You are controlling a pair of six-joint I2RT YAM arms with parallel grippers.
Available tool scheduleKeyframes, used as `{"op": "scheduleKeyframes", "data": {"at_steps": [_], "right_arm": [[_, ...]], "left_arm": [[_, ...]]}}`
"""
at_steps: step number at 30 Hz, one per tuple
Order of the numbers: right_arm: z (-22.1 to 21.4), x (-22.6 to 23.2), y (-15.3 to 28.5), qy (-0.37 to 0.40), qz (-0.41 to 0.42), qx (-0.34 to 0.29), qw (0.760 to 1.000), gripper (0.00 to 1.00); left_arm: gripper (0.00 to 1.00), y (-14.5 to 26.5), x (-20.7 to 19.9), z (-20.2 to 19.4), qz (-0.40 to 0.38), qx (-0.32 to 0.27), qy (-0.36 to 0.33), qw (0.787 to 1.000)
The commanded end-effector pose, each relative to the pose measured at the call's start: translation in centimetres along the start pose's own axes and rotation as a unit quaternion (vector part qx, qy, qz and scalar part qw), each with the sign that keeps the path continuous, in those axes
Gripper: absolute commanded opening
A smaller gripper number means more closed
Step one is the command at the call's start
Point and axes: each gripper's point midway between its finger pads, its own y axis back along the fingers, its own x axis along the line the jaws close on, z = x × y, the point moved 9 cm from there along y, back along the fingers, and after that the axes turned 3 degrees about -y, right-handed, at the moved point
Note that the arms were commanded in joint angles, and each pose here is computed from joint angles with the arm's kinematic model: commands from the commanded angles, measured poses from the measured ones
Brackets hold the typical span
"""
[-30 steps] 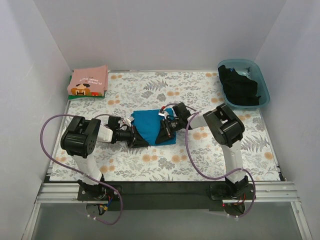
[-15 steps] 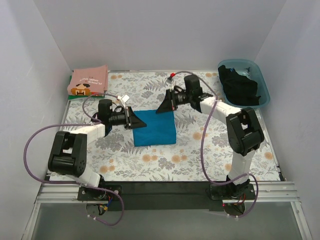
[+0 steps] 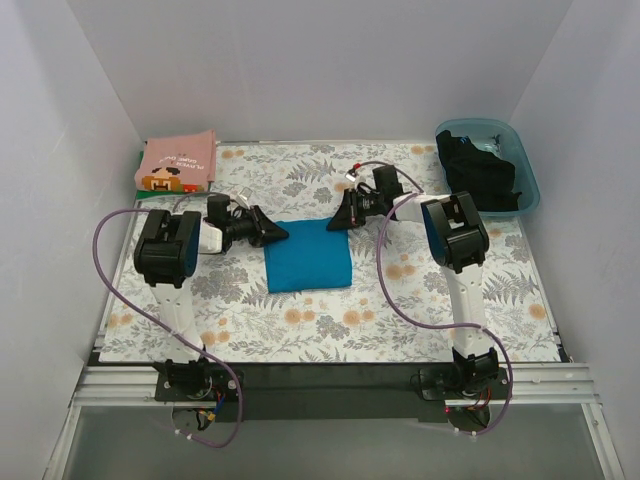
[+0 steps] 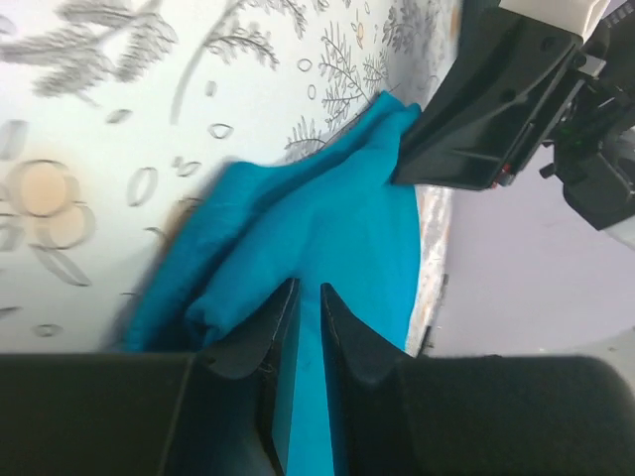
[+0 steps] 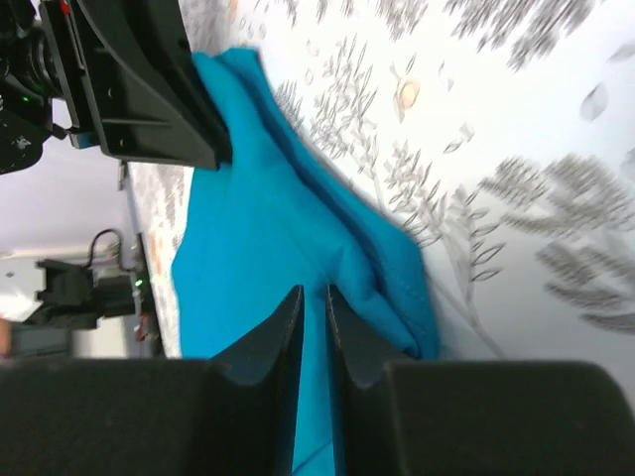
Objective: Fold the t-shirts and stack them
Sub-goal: Fold the tshirt, then neatly place the folded tshirt to the corner
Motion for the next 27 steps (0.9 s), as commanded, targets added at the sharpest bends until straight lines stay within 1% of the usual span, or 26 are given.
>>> {"op": "scheduleKeyframes", "data": {"at_steps": [1,4,5,6,7,8,9,10,11,12,13,14,15,16,17,18,19,20,21,22,24,25,27], "right_arm": [[2.5,-1.2,0.6,0.049,-0.038,-0.043,0.997,0.21],[2.8,-2.1,1.4,0.043,-0.049,-0.053,0.996,0.21],[3.1,-1.9,1.7,0.046,-0.048,-0.057,0.996,0.21],[3.8,-1.0,2.2,0.058,-0.045,-0.065,0.995,0.22],[4.4,-0.3,2.8,0.064,-0.044,-0.071,0.994,0.23],[4.8,0.4,3.3,0.071,-0.041,-0.076,0.994,0.30],[5.9,2.6,4.1,0.093,-0.033,-0.088,0.991,0.36],[6.1,3.9,4.6,0.102,-0.021,-0.089,0.991,0.41],[6.3,5.1,4.9,0.108,-0.010,-0.090,0.990,0.50],[6.4,7.2,5.7,0.121,0.000,-0.094,0.988,0.54],[5.9,8.5,5.5,0.130,0.008,-0.085,0.988,0.59],[5.5,9.6,5.6,0.142,0.008,-0.082,0.986,0.65],[5.2,11.7,6.2,0.189,0.007,-0.084,0.978,0.67],[4.4,12.8,5.2,0.212,-0.005,-0.077,0.974,0.67],[3.2,13.5,5.0,0.208,-0.024,-0.054,0.976,0.68],[2.7,15.1,5.0,0.241,-0.037,-0.053,0.968,0.68],[1.8,16.3,3.5,0.295,-0.066,-0.040,0.952,0.68],[1.1,17.2,2.8,0.320,-0.082,-0.029,0.943,0.68],[-0.1,17.9,2.4,0.337,-0.103,-0.006,0.936,0.67],[-1.4,19.0,0.6,0.388,-0.127,0.013,0.913,0.66],[-3.2,20.0,-0.9,0.424,-0.154,0.041,0.892,0.63],[-4.5,21.0,-2.4,0.463,-0.172,0.055,0.868,0.63],[-5.9,21.3,-4.1,0.492,-0.189,0.076,0.847,0.63]], "left_arm": [[0.15,0.5,1.4,2.3,0.014,-0.043,-0.005,0.999],[0.21,1.4,2.0,3.2,0.006,-0.044,0.011,0.999],[0.22,1.8,2.1,3.4,0.010,-0.041,0.002,0.999],[0.24,2.1,1.2,3.9,0.011,-0.045,-0.017,0.999],[0.26,3.6,1.3,5.5,0.014,-0.066,-0.029,0.997],[0.28,4.3,0.9,5.7,0.015,-0.062,-0.036,0.997],[0.30,5.4,-0.7,6.5,0.009,-0.072,-0.077,0.994],[0.36,6.4,-1.5,7.0,0.008,-0.079,-0.098,0.992],[0.39,7.1,-2.4,6.9,0.010,-0.076,-0.106,0.991],[0.44,8.7,-4.6,7.4,0.007,-0.091,-0.161,0.983],[0.56,9.7,-5.3,7.5,0.018,-0.102,-0.169,0.980],[0.64,10.7,-5.8,6.9,0.024,-0.105,-0.165,0.980],[0.71,12.4,-8.0,6.9,0.020,-0.127,-0.187,0.974],[0.86,14.0,-8.2,7.1,0.031,-0.148,-0.183,0.971],[0.87,15.1,-8.6,6.7,0.038,-0.151,-0.170,0.973],[0.87,16.4,-9.9,6.5,0.040,-0.166,-0.176,0.969],[0.87,17.9,-9.9,6.6,0.052,-0.180,-0.162,0.969],[0.88,18.6,-10.0,6.1,0.062,-0.179,-0.143,0.971],[0.88,19.7,-10.7,6.1,0.070,-0.193,-0.145,0.968],[0.88,20.7,-10.5,6.1,0.084,-0.205,-0.139,0.965],[0.88,21.7,-10.7,5.7,0.123,-0.213,-0.123,0.961],[0.88,22.2,-10.9,5.7,0.142,-0.208,-0.122,0.960],[0.89,23.0,-11.2,5.5,0.155,-0.217,-0.123,0.956]]}}
